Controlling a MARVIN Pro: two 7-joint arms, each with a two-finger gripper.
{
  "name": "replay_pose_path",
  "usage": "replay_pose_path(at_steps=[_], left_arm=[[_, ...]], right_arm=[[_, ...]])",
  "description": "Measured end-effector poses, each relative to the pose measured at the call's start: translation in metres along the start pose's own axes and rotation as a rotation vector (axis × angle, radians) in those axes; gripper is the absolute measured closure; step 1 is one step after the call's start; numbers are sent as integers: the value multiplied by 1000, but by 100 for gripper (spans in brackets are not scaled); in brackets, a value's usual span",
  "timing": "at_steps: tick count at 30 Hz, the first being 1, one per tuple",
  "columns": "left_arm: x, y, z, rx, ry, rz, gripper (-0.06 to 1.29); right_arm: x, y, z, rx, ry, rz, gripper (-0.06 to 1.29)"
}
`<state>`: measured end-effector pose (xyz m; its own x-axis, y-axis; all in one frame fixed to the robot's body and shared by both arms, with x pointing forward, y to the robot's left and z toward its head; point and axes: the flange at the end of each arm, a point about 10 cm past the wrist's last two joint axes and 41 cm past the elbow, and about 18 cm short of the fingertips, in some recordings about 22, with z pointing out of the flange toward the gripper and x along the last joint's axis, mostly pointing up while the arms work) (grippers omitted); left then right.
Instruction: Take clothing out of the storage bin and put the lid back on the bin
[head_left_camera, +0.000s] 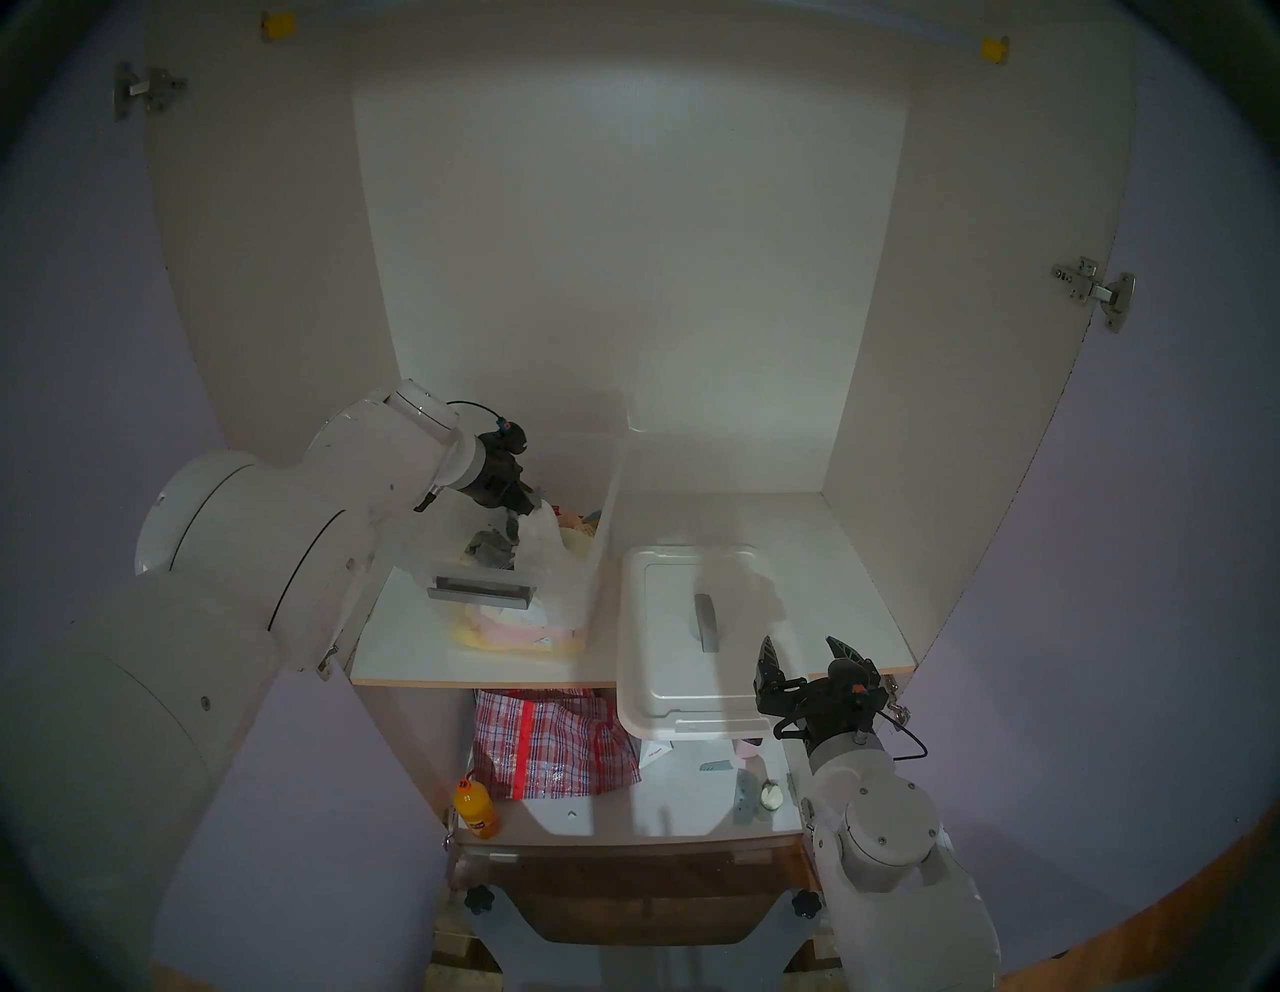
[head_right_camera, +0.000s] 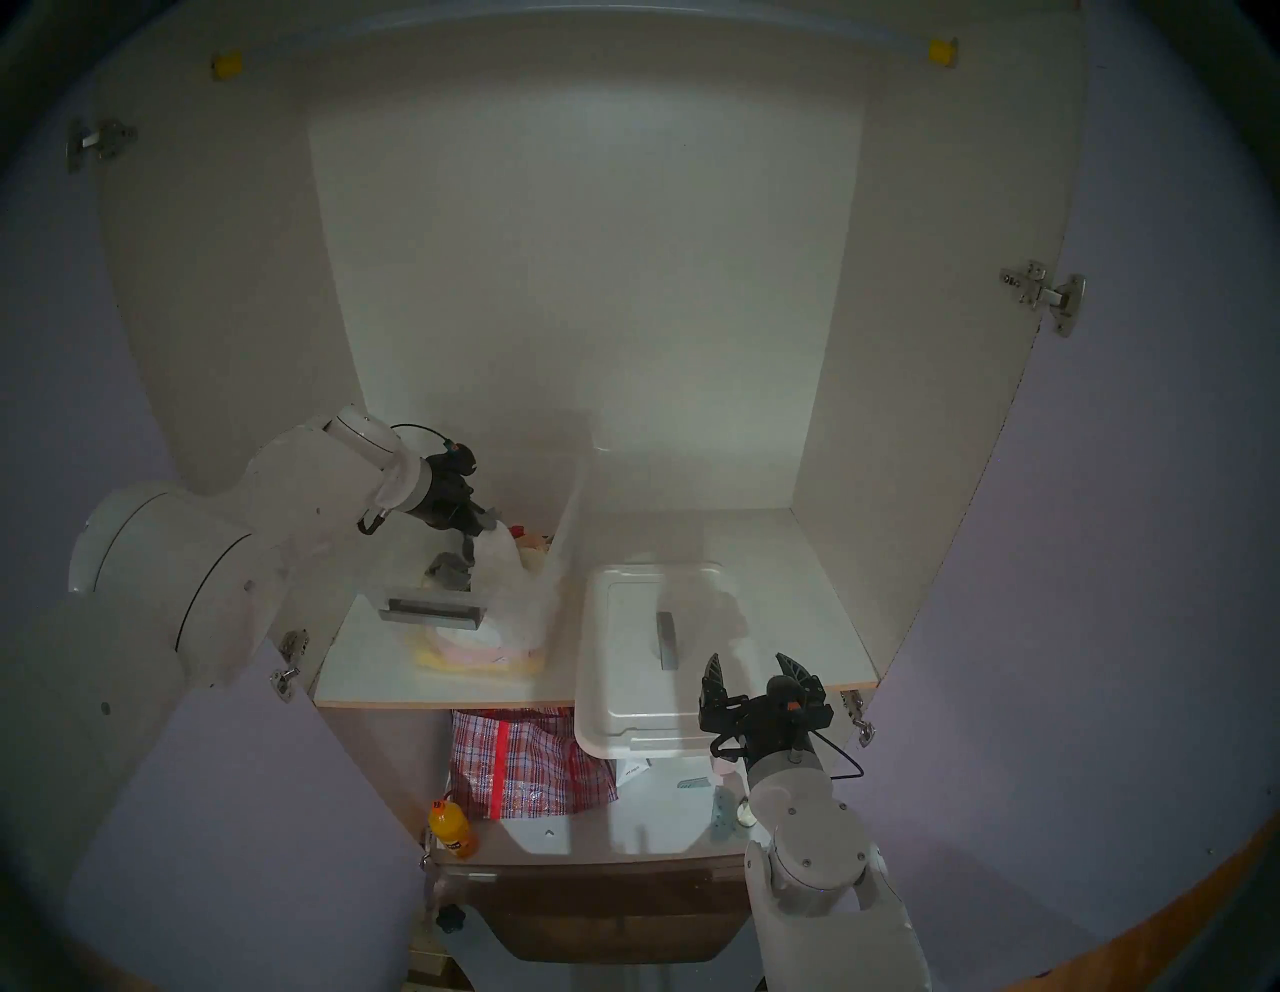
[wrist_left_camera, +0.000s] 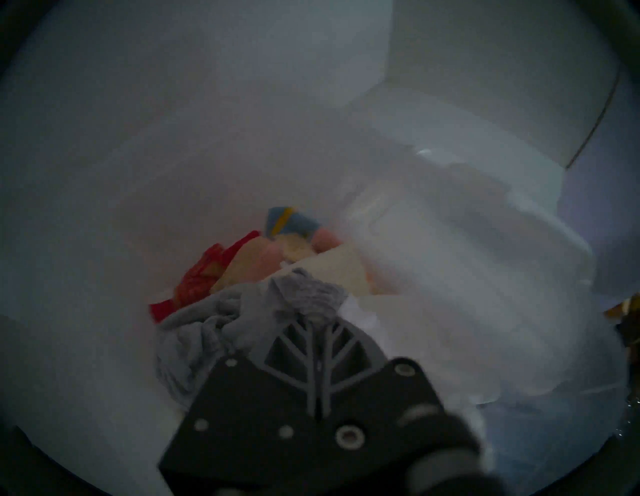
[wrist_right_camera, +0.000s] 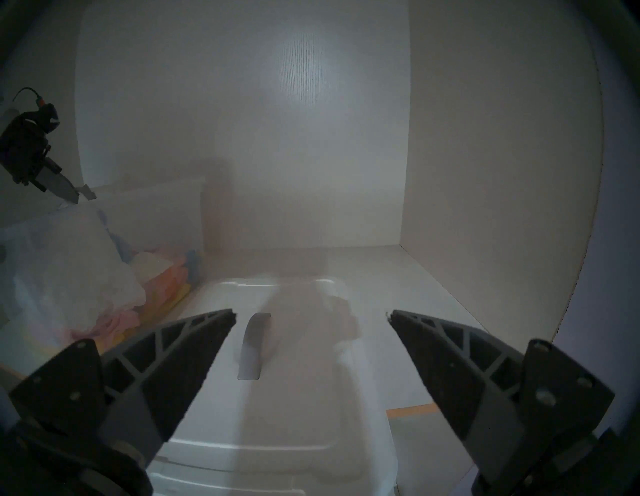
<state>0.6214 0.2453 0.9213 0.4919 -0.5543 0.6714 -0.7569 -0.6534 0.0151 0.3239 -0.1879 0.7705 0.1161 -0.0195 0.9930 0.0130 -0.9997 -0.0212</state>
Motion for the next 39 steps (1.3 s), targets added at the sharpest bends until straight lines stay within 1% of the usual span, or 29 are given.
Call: replay_pose_path(at_steps=[1,4,5,6,12,13,17,20,21,22,23,24,25,28,29,30,31,33,34,35,36,37,39], left_arm=[[-1,4,0,-42,-12,-18,125],[-9,12,-1,-138,-44,-53,125],[-12,13,-1,-153,-62,-52,125],[-15,12,-1,-154,-69,-55,125],[-31,2,-4,-97,-95,-63,125],[-35,-3,-4,-52,-103,-57,125],[-37,-10,-6,-1,-106,-47,124],[-37,-13,-8,21,-109,-35,95],[-37,-13,-8,24,-110,-34,81],[-37,-14,-9,26,-108,-32,49],[-38,-14,-8,30,-106,-29,39],[-38,-14,-8,31,-106,-28,52],[-38,-14,-8,33,-104,-28,78],[-39,-14,-7,35,-102,-27,103],[-39,-14,-7,37,-100,-26,114],[-39,-14,-6,39,-100,-26,121],[-39,-15,-5,44,-99,-23,124],[-39,-14,-5,47,-98,-23,124],[-39,-15,-4,50,-98,-21,119],[-38,-15,-4,54,-98,-20,103],[-37,-15,-4,57,-97,-18,92],[-37,-15,-4,61,-97,-15,88],[-35,-16,-5,75,-97,-7,86]], right_arm=[[0,0,0,0,1,0,0],[1,0,-1,0,2,0,0],[1,0,-1,0,3,0,0],[1,0,-1,0,3,0,0],[1,0,-1,0,3,0,0],[1,0,-1,0,3,0,0],[2,0,-1,0,3,0,0],[2,0,-1,0,3,0,0],[2,0,-1,0,3,0,0],[2,0,-1,0,3,0,0],[2,0,-1,0,3,0,0],[2,0,-1,0,3,0,0],[2,0,-1,0,3,0,0],[1,0,-1,0,3,0,0],[1,0,-1,0,3,0,0],[1,0,-1,0,3,0,0],[2,0,-1,0,3,0,0],[2,0,-1,0,3,0,0],[2,0,-1,0,3,0,0],[2,0,-1,0,3,0,0],[2,0,-1,0,3,0,0],[2,0,-1,0,3,0,0],[2,0,-1,0,3,0,0]])
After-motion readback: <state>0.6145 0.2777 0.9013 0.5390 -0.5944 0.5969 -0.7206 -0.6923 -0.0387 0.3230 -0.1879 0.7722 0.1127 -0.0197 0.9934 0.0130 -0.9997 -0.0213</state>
